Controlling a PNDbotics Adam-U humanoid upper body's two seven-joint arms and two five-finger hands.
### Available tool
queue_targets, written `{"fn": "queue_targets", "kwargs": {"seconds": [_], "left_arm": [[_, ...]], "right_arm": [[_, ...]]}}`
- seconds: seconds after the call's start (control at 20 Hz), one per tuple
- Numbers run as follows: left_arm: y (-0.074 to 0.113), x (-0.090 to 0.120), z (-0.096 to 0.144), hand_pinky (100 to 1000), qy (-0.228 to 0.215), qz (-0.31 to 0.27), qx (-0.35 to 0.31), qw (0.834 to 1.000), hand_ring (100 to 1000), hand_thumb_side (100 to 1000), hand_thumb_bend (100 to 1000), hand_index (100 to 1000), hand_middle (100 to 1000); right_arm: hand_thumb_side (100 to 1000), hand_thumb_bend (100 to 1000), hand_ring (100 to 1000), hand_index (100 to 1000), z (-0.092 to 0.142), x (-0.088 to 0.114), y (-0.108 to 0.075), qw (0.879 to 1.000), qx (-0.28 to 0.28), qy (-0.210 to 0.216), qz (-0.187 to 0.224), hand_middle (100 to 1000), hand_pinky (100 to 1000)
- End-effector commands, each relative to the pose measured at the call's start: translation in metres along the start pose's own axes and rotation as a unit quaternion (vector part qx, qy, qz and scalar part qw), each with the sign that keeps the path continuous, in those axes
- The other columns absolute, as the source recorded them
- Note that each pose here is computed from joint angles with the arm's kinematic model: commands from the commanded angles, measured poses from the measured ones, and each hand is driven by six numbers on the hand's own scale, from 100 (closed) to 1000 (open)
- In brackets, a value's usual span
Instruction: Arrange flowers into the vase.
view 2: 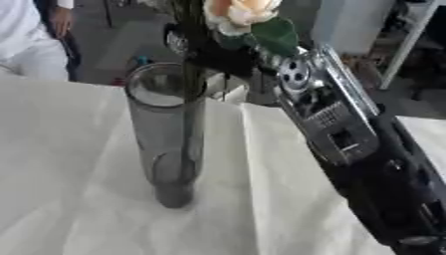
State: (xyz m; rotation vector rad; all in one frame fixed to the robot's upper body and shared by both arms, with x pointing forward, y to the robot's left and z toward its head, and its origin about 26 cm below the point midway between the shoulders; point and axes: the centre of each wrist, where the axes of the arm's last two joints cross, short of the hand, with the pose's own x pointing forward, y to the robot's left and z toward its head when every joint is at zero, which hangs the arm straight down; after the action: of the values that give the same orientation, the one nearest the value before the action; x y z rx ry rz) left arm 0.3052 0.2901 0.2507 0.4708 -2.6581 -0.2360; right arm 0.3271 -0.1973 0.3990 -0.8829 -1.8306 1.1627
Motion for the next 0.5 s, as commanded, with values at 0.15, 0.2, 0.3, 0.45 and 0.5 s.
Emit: {"fn": "queue_targets", "kwargs": {"seconds": [0.15, 0.2, 0.3, 0.45, 0.5], "left_arm": [[0.0088, 0.0051, -0.0060, 766, -0.015, -0.015, 0.000, 1.000, 822, 953, 100, 934, 839], [0.0088, 0.0051, -0.0059, 766, -0.014, -0.016, 0.000, 1.000, 822, 953, 100, 934, 839], [0.0090, 0.0049, -0.0056, 766, -0.013, -0.016, 0.000, 1.000, 822, 953, 100, 934, 839], [0.0092, 0.0047, -0.0051, 766, -0.012, -0.017, 0.001, 1.000, 822, 954, 100, 934, 839], [0.0092, 0.0046, -0.0048, 766, -0.012, -0.017, 0.000, 1.000, 822, 953, 100, 934, 839]], "right_arm": [[1000, 443, 908, 937, 0.0018, -0.0004, -0.0104, 1.000, 0.010, -0.002, 0.008, 860, 820], [1000, 544, 913, 937, 0.0018, -0.0009, -0.0103, 1.000, 0.017, -0.003, 0.009, 862, 828], [1000, 666, 923, 947, 0.0019, -0.0025, -0.0102, 0.999, 0.033, -0.006, 0.012, 876, 839], [1000, 737, 934, 956, 0.0028, -0.0051, -0.0109, 0.998, 0.053, -0.006, 0.017, 888, 854], [1000, 747, 940, 959, 0.0033, -0.0061, -0.0112, 0.998, 0.060, -0.006, 0.020, 893, 862]]}}
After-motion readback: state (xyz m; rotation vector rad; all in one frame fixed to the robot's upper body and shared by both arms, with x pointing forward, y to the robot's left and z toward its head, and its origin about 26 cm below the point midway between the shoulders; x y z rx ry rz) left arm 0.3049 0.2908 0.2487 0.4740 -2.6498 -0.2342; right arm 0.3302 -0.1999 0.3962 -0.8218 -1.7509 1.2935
